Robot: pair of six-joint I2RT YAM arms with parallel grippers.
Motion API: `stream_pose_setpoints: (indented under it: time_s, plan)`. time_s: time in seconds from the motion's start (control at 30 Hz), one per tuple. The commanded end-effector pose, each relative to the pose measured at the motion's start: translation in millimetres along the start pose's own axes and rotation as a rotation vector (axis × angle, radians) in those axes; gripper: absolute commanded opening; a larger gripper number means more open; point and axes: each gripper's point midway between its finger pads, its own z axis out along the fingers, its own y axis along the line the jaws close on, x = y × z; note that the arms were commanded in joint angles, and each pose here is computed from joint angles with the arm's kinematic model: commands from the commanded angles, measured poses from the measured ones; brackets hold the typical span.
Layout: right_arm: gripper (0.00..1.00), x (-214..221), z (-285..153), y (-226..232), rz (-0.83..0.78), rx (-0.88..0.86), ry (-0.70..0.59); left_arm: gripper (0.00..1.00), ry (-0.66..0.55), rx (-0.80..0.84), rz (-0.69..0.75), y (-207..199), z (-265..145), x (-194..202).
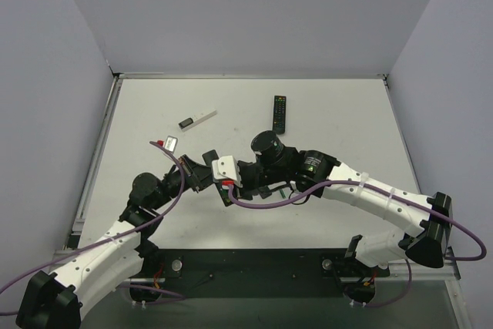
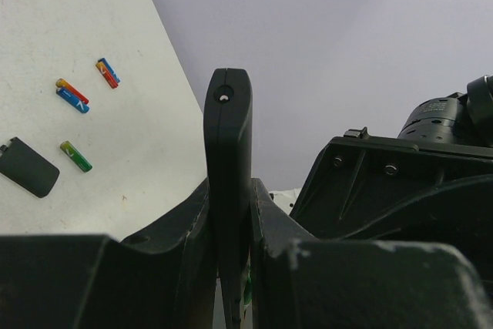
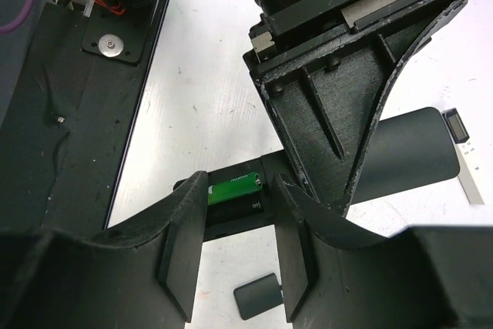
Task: Load the batteries into the remote control
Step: Load the battery into the remote control.
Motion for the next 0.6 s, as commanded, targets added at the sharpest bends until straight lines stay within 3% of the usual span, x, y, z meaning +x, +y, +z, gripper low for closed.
stream_pose_setpoints:
  time_s: [0.0,0.43,0.57]
  plan:
    - [0.34,-19,0,-7,-0.046,-0.011,-0.061,0.0,-0.009,0.084,0.059,-30,4,-10]
    - [0.29,-13,5,-3,-0.061,-0.049,-0.056,0.0,-0.001,0.088,0.059,-32,5,-10]
    - [0.23,-8,6,-1,-0.054,-0.057,-0.043,0.0,-0.006,0.091,0.046,-33,5,-10]
